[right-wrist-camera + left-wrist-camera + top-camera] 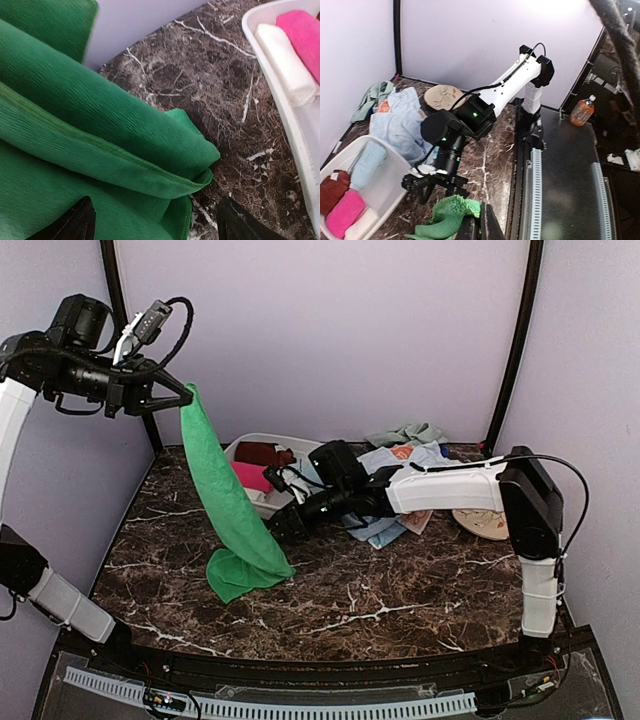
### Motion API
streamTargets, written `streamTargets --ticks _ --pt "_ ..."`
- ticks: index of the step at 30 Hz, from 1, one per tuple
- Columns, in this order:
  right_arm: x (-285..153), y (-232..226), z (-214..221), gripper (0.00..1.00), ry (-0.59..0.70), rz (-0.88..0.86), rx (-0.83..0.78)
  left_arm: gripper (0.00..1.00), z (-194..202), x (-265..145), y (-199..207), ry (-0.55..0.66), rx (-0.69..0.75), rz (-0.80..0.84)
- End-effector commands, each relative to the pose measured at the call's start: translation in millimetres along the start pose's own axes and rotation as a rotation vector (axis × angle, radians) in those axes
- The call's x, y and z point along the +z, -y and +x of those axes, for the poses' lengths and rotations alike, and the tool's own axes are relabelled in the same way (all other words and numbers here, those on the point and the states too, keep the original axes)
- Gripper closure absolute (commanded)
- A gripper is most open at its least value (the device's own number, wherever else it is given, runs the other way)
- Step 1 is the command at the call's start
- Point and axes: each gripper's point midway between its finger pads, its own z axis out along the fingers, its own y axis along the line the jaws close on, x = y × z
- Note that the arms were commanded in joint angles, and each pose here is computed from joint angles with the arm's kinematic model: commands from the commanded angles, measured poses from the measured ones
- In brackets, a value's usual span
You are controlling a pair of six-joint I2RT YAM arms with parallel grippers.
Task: Roll the towels
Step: Adjust the towel.
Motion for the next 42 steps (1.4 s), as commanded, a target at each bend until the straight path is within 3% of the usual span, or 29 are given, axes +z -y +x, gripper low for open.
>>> streamTargets --ticks 1,7,11,13,14,17,22,27,29,32,33,38,42 --pt "32 -5 9 0.20 0.005 0.055 -0.058 1.00 20 -22 3 -0.117 0.065 -0.168" --pt "56 -43 -6 0.31 0.100 -0.094 -0.031 1.00 24 -31 0 -0.137 0.067 -0.246" --pt "63 -60 -11 0.64 0.146 -0.144 0.002 1.00 22 -34 -19 -0.132 0.078 -0.340" --pt "63 -59 -13 0.93 0.157 -0.133 0.020 1.00 16 -38 -32 -0.110 0.101 -0.414" --pt "62 -57 -14 1.00 0.157 -0.113 0.028 1.00 13 -41 -37 -0.093 0.112 -0.455" --pt "44 -38 -25 1.00 0.202 0.007 0.043 1.00 -3 -49 -48 -0.023 0.158 -0.548" --pt "-21 -10 -55 1.00 0.356 0.184 0.032 1.00 -25 -52 -53 0.058 0.204 -0.572" --pt "-45 6 -64 1.00 0.379 0.348 -0.029 1.00 -70 -73 -49 0.154 0.313 -0.658" --pt "-40 11 -62 0.84 0.355 0.356 -0.055 1.00 -89 -86 -40 0.187 0.389 -0.692" --pt "-9 28 -50 0.43 0.245 0.346 -0.071 1.00 -97 -98 -26 0.172 0.466 -0.718" --pt "2 35 -44 0.36 0.215 0.345 -0.065 1.00 -97 -101 -23 0.161 0.486 -0.732" --pt "44 44 -26 0.24 0.169 0.294 -0.030 1.00 -81 -114 -21 0.092 0.547 -0.816" --pt "77 49 -7 0.24 0.112 0.306 -0.019 1.00 -70 -114 -23 0.055 0.537 -0.828"
